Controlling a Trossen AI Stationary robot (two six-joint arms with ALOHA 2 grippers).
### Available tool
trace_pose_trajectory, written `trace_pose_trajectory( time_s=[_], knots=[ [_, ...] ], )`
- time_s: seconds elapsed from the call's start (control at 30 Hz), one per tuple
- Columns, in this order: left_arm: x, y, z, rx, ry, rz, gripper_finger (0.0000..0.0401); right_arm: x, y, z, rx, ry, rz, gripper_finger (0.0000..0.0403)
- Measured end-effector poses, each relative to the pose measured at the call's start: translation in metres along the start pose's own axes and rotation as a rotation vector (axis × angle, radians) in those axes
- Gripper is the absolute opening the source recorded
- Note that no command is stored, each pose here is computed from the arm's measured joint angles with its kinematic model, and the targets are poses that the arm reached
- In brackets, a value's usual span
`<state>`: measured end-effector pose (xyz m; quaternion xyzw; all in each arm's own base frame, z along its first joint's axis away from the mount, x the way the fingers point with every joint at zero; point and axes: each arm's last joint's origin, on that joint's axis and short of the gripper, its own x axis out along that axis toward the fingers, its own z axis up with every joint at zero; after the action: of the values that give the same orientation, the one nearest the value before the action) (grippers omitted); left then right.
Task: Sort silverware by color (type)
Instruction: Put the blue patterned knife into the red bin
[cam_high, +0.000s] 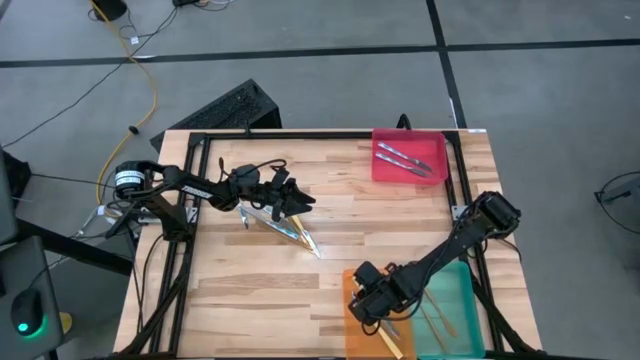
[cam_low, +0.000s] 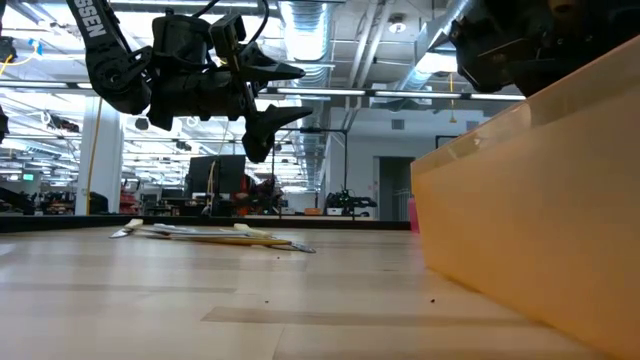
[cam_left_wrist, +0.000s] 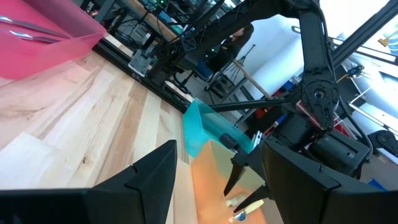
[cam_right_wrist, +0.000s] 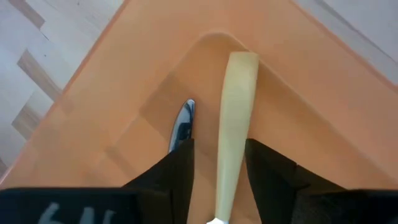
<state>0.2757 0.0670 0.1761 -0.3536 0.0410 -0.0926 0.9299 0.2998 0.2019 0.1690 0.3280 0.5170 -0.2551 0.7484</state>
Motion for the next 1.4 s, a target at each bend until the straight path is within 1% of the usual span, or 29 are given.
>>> trace_pose_trajectory(
  time_s=[0.17,0.27,0.33,0.4,0.5,0.63,0.77,0.9,1.0,1.07,1.13,1.27,1.33,1.4],
  knots=[
    [0.000,0.000,0.000,-0.011,0.000,0.000,0.0217,0.001,0.000,0.002,-0.030,-0.006,-0.002,0.0161],
    [0.000,0.000,0.001,-0.041,0.016,-0.019,0.0217,0.001,-0.001,0.004,-0.054,0.037,0.003,0.0158],
    [0.001,-0.001,0.005,-0.069,0.046,-0.068,0.0217,-0.001,0.000,0.008,-0.071,0.080,0.018,0.0158],
    [0.004,-0.004,0.012,-0.085,0.083,-0.138,0.0217,-0.008,0.003,0.014,-0.091,0.093,0.049,0.0158],
    [0.010,-0.011,0.021,-0.091,0.134,-0.231,0.0217,-0.022,0.008,0.023,-0.140,0.077,0.105,0.0157],
    [0.019,-0.022,0.033,-0.083,0.165,-0.313,0.0217,-0.045,0.010,0.038,-0.189,0.045,0.175,0.0157],
    [0.024,-0.032,0.046,-0.087,0.210,-0.363,0.0217,-0.079,0.004,0.046,-0.227,-0.005,0.259,0.0157],
    [0.021,-0.049,0.066,-0.038,0.247,-0.365,0.0217,-0.118,-0.010,0.052,-0.234,-0.079,0.313,0.0156],
    [0.013,-0.069,0.087,0.036,0.247,-0.329,0.0217,-0.146,-0.025,0.052,-0.239,-0.126,0.325,0.0156],
    [0.005,-0.083,0.099,0.095,0.235,-0.257,0.0217,-0.162,-0.035,0.051,-0.235,-0.181,0.326,0.0156],
    [-0.004,-0.098,0.108,0.152,0.224,-0.146,0.0217,-0.175,-0.045,0.050,-0.235,-0.232,0.311,0.0156],
    [-0.028,-0.125,0.119,0.267,0.246,0.148,0.0217,-0.191,-0.059,0.049,-0.229,-0.323,0.278,0.0156],
    [-0.040,-0.135,0.117,0.314,0.284,0.282,0.0217,-0.194,-0.062,0.048,-0.229,-0.348,0.266,0.0156],
    [-0.052,-0.143,0.111,0.349,0.318,0.378,0.0217,-0.195,-0.065,0.047,-0.239,-0.350,0.247,0.0156]
  ],
)
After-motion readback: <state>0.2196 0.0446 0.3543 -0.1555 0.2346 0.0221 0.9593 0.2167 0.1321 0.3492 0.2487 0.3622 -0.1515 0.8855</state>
